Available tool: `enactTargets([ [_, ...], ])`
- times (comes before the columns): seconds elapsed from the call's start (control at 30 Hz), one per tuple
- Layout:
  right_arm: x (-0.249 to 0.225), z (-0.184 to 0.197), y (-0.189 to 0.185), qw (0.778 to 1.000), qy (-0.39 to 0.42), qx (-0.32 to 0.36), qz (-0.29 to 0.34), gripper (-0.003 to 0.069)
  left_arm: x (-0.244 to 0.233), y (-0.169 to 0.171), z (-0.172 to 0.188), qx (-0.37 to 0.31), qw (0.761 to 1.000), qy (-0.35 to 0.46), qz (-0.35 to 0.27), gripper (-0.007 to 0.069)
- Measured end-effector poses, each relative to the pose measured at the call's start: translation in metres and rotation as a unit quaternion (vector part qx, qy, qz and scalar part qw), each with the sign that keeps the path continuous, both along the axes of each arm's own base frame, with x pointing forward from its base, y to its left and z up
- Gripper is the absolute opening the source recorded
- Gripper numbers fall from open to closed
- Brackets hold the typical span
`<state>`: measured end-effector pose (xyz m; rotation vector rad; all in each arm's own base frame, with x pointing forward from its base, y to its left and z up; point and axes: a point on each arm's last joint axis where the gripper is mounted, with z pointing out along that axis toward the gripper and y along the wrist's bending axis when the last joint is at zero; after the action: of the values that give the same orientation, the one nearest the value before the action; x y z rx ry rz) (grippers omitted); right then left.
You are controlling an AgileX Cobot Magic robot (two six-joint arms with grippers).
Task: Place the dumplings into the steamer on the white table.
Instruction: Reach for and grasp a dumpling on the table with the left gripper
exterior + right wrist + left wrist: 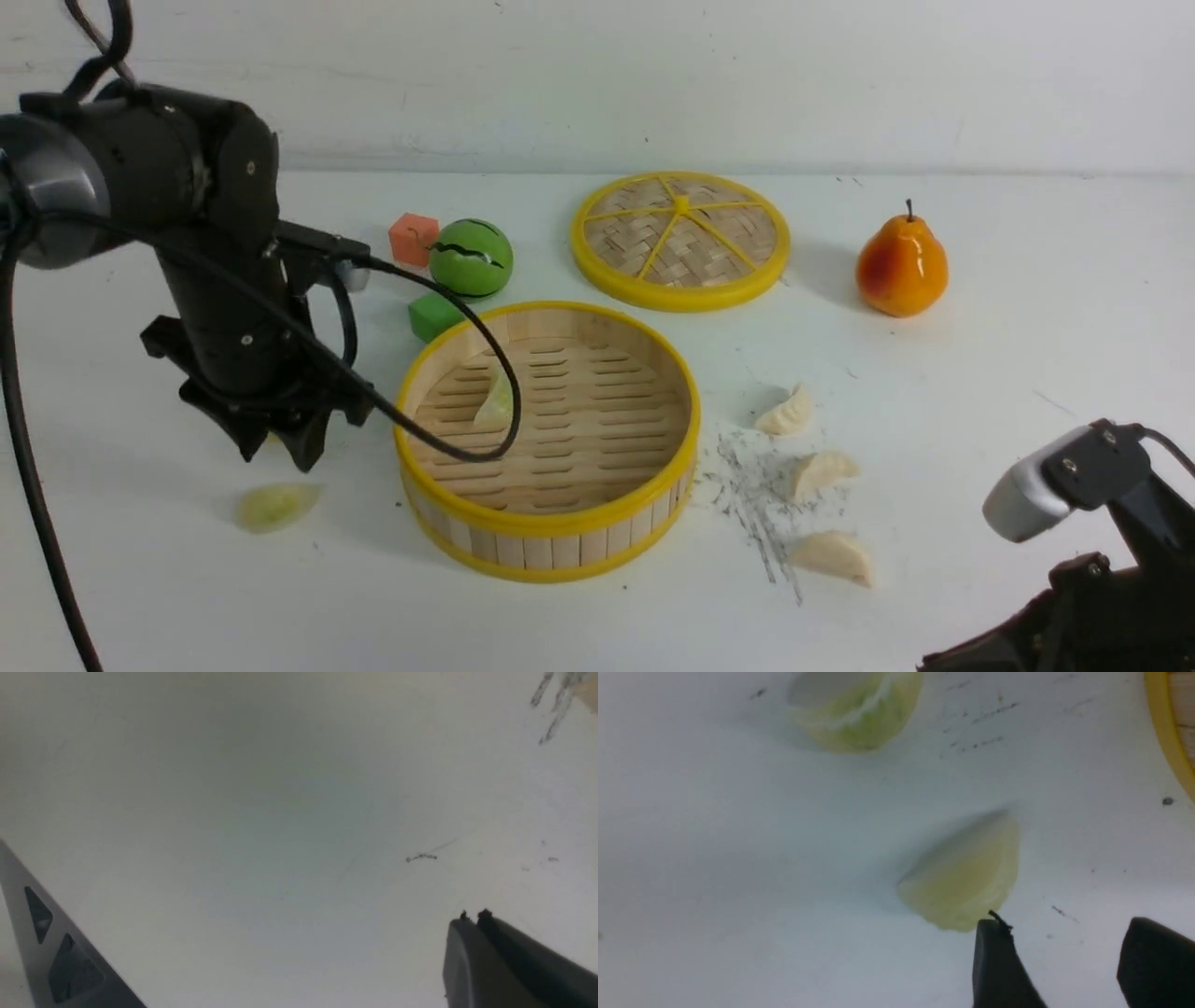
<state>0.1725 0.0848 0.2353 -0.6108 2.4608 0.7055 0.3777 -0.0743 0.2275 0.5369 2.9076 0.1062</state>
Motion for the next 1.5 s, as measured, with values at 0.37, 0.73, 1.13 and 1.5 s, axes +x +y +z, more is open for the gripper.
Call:
enactTargets([
  [0.37,-0.002,0.001,0.002,1.0,0.001,0.007,0.013,0.0021,0.013,0.0,-0.049,0.041,0.992,0.051,-0.11,0.034],
  [0.73,-0.002,0.001,0.002,1.0,0.002,0.009,0.015,0.0021,0.016,0.007,-0.057,0.016,0.99,0.043,0.135,0.0149],
  [1.13,-0.004,0.001,0.003,0.999,0.008,0.01,0.03,0.0022,0.018,0.014,-0.056,0.001,0.978,0.035,0.207,0.0185],
  [1.5,-0.004,0.001,0.003,0.999,0.004,0.008,0.034,0.0022,-0.002,0.018,-0.017,-0.024,0.979,-0.016,0.202,0.04],
])
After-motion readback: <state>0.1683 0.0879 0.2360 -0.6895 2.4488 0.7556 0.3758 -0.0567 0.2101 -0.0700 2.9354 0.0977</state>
